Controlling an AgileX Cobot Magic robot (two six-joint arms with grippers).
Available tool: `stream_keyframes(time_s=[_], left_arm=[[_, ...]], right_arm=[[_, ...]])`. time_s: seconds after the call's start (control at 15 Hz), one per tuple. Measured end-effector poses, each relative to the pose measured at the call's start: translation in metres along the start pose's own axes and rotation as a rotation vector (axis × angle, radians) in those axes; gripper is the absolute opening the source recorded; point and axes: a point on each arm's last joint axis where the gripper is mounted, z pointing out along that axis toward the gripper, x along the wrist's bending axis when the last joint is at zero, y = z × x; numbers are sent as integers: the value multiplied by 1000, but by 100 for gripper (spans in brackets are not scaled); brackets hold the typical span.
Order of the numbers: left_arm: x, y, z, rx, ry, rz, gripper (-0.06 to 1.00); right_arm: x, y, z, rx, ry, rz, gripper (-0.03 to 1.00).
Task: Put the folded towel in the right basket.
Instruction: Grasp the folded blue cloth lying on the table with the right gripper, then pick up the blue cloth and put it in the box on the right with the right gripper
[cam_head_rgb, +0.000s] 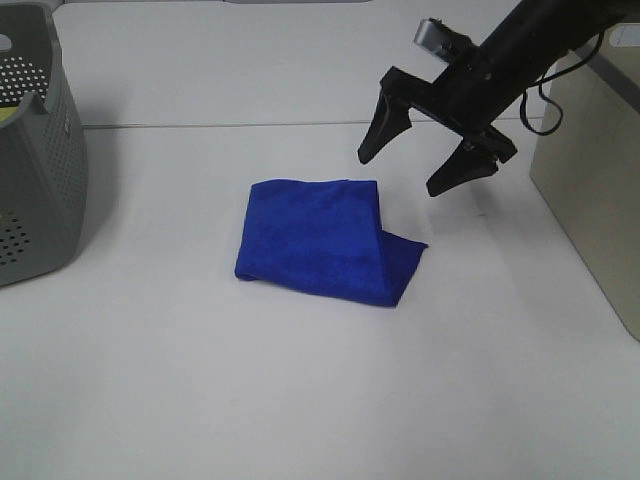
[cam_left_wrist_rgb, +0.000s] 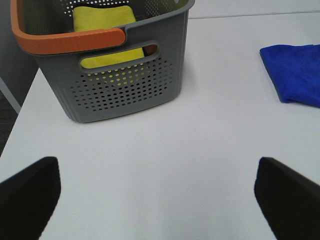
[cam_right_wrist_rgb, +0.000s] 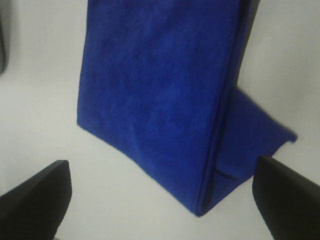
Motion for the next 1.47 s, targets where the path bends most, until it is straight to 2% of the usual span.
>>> stream_keyframes(time_s=[0.27, 0.4, 0.53, 0.73, 0.93, 1.07, 1.13, 1.27, 1.33, 1.47], left_arm=[[0, 0, 0, 0, 0, 0, 98], [0, 0, 0, 0, 0, 0, 98], [0, 0, 0, 0, -1, -1, 98], [0, 0, 0, 0, -2, -1, 98], [0, 0, 0, 0, -3, -2, 98], [0, 0, 0, 0, -3, -2, 98], [0, 0, 0, 0, -3, -2, 98], [0, 0, 0, 0, -3, -2, 98], [0, 0, 0, 0, -3, -2, 98], [0, 0, 0, 0, -3, -2, 98]], right_arm=[[-27, 27, 46, -27, -53, -5, 94], [-39, 29, 63, -2, -85, -10, 93], [-45, 28, 74, 13, -80, 7, 92], [-43, 30, 83, 5, -31, 49, 91], [-21, 26, 105, 21, 21, 49, 87], [6, 19, 125, 11, 37, 21, 73], [17, 16, 136, -2, 29, 5, 57], [29, 12, 150, -23, 21, -15, 16], [34, 10, 152, -23, 16, -30, 10], [34, 10, 151, -20, 18, -30, 10]])
